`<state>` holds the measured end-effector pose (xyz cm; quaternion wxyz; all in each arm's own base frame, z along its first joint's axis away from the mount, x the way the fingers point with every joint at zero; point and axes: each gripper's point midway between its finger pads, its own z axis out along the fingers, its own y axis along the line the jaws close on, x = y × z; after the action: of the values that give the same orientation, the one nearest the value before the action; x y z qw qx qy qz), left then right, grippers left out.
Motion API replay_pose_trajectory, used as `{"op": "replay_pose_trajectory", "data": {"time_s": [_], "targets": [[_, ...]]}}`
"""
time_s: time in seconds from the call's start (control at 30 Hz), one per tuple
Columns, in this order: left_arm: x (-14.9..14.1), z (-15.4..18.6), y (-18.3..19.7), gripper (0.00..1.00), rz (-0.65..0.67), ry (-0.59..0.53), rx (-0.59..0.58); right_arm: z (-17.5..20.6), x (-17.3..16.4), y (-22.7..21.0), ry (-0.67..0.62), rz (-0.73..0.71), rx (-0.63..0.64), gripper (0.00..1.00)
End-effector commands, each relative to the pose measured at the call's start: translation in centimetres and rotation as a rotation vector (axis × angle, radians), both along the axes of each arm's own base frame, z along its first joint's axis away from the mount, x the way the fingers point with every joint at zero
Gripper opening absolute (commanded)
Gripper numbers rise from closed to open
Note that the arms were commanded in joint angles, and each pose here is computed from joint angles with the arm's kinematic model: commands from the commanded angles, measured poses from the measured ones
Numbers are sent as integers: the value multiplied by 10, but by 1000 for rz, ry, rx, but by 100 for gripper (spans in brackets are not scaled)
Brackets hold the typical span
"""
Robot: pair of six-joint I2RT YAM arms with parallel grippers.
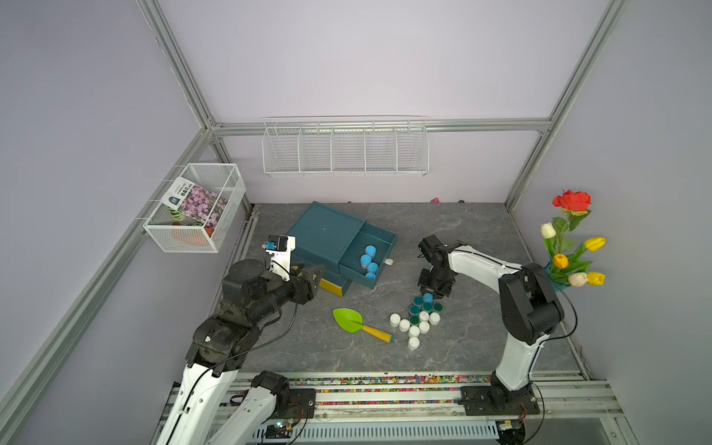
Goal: Put the paint cans in the drawer according to color
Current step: Pick up the paint can at the center of the board, then place the paint can in the drawer.
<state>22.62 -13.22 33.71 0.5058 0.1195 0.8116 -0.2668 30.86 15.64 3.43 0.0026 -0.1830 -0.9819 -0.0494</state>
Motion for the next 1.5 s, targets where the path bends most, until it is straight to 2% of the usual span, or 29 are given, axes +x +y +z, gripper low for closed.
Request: {"op": "replay_pose_trajectory", "data": {"time_s": [0.0,0.37,0.63,0.8,0.9,1.03,1.2,1.47], "targets": [[0,-3,-1,65,-3,3,-1,15,1,-7,-35,-17,-16,17],[1,-2,-2,65,-5,0,-2,79,28,-13,-172,19,-49,9],[0,0,-1,65,-2,-2,-5,204,63,2,-436,55,31,7],[0,0,-1,65,-2,-2,-7,261,76,31,-568,87,125,5],[0,1,-2,65,-3,-4,-10,285,80,62,-628,159,165,4],[0,2,-2,65,-4,-7,-11,297,78,112,-659,276,195,3],[-1,3,-1,65,-2,-8,-17,286,76,158,-643,357,233,3],[-4,2,0,65,2,-6,-26,258,94,179,-646,389,190,3]]}}
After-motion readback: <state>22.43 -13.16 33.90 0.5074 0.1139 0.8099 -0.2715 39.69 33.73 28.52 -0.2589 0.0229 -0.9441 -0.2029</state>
